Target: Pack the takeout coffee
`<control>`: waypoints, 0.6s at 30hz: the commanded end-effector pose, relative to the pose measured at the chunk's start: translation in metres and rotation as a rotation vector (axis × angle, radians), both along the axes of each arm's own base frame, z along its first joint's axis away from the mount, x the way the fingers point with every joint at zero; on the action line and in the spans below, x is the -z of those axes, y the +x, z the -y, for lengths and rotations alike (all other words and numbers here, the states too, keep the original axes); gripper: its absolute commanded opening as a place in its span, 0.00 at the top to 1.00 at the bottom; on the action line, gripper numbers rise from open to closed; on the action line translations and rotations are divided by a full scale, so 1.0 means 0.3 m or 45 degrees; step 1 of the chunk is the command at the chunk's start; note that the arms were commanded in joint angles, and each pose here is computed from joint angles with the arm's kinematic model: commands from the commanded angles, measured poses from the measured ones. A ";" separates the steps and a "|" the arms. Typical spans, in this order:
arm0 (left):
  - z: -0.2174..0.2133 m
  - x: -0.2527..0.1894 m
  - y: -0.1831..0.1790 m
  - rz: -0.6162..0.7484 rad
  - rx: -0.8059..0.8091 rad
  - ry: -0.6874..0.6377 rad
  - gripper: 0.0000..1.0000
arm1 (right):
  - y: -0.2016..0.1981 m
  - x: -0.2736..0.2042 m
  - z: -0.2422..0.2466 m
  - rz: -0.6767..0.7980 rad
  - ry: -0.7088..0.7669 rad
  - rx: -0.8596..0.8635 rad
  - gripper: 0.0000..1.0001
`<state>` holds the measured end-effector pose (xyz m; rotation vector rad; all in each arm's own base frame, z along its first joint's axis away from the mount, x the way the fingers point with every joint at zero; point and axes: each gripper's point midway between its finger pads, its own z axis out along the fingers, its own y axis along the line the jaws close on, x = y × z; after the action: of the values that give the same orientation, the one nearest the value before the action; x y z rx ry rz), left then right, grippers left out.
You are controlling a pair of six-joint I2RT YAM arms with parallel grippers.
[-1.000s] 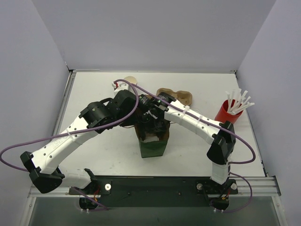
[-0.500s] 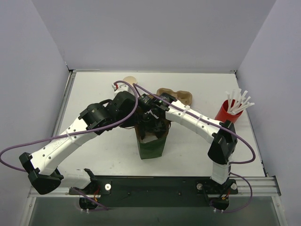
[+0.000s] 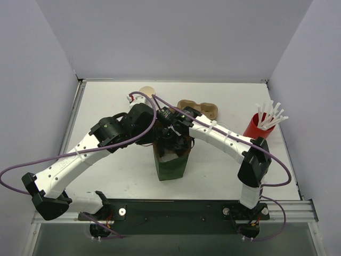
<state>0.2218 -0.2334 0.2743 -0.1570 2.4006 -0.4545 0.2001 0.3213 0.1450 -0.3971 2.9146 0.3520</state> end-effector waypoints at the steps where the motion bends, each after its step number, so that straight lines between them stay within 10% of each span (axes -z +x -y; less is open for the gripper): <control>1: 0.025 -0.115 0.044 0.139 -0.043 -0.147 1.00 | -0.037 0.082 0.109 -0.049 -0.203 0.018 0.71; 18: 0.026 -0.080 0.027 0.070 -0.028 -0.109 1.00 | 0.004 0.090 0.126 0.057 -0.202 0.054 0.71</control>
<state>0.2189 -0.2357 0.2736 -0.1582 2.4151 -0.4731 0.2103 0.3091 0.1291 -0.3473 2.8711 0.2477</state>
